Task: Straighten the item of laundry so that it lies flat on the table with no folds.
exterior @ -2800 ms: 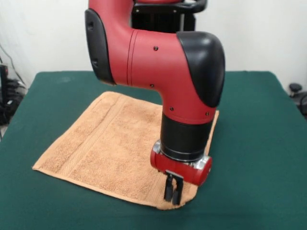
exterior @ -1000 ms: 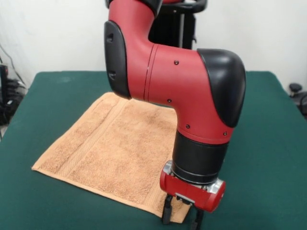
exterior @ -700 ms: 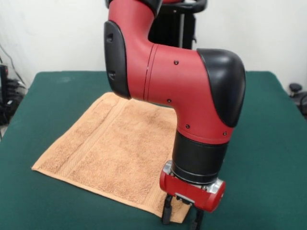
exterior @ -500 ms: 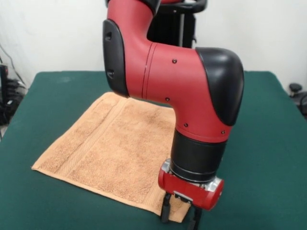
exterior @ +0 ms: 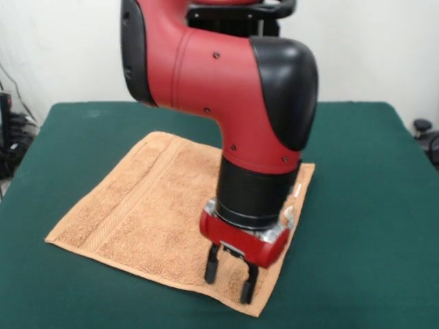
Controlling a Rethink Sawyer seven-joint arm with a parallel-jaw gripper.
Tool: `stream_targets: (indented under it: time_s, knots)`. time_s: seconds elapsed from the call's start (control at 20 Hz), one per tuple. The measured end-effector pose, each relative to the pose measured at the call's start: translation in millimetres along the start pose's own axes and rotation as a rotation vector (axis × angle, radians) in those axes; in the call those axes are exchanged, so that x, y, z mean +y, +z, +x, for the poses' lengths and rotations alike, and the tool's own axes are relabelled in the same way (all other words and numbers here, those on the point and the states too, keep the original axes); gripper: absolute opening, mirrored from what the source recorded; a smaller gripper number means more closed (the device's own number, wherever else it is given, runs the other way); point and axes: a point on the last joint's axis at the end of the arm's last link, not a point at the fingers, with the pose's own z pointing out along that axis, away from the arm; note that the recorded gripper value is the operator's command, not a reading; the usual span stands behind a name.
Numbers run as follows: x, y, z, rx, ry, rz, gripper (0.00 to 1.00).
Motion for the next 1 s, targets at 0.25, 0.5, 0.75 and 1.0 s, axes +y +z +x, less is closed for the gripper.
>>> stream_targets:
  time_s: [0.25,0.5,0.75,1.0]
  knots:
    - [-9,-10,-9,-0.004,0.016,0.003,1.0]
    - [-8,-16,-14,-0.014,0.015,-0.002,1.0]
    - [-8,-17,-14,-0.015,0.013,-0.002,1.0]
    - [-9,-23,-15,0.0,0.014,0.005,1.0]
